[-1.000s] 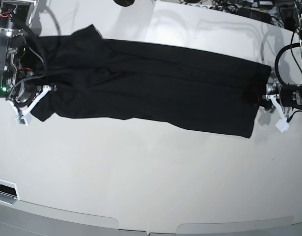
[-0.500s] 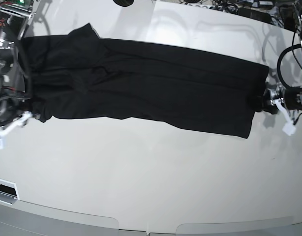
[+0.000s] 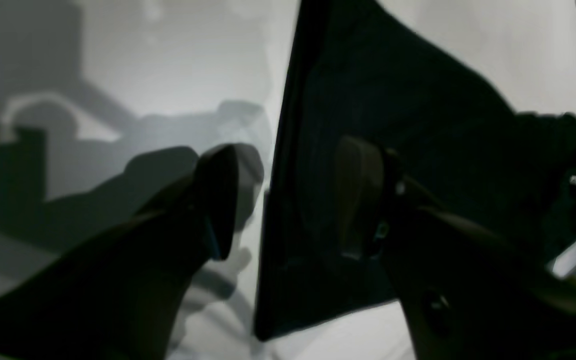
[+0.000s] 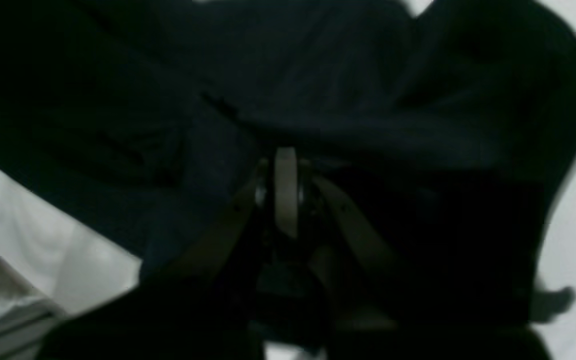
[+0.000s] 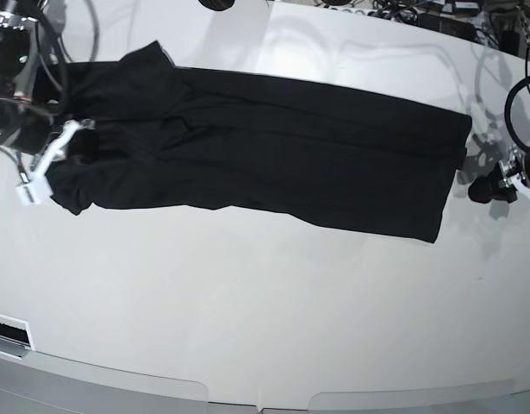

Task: Layout the t-shirt on the table in an organized manner, then fold the t-shirt properly
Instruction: 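Fold the shirt end with the right gripper toward the shirt middle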

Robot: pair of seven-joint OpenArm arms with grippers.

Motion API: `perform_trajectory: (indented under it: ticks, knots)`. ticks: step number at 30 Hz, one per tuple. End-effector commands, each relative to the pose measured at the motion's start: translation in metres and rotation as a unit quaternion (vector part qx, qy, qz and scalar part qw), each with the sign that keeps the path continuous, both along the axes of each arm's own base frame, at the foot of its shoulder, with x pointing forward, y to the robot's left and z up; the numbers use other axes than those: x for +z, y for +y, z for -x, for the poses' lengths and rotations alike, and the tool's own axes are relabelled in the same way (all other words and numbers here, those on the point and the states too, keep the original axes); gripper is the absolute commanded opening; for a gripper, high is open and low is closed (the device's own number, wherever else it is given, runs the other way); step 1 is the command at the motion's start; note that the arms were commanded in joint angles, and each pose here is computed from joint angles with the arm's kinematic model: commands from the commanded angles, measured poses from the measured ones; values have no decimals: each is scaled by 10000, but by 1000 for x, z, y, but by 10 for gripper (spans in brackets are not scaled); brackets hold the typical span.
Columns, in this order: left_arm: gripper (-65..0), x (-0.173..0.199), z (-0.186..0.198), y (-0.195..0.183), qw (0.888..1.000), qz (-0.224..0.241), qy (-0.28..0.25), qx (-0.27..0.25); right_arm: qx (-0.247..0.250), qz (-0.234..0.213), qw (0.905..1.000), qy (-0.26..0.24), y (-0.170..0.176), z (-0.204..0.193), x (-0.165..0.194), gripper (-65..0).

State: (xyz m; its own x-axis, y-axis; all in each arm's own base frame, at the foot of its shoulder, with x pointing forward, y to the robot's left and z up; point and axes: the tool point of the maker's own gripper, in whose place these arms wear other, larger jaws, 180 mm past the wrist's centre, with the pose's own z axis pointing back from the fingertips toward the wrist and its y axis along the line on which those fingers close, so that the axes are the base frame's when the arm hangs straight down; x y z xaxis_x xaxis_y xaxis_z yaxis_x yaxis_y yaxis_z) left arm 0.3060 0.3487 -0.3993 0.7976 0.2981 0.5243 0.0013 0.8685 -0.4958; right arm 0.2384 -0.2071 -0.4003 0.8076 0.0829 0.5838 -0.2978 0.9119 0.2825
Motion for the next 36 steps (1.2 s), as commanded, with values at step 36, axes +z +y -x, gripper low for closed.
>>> perform_trajectory:
  ticks: [36]
  knots:
    - [-324,-45,5,-29,9985,-432,-316,103,258,1341,9894,503,-4,13,-51,-650]
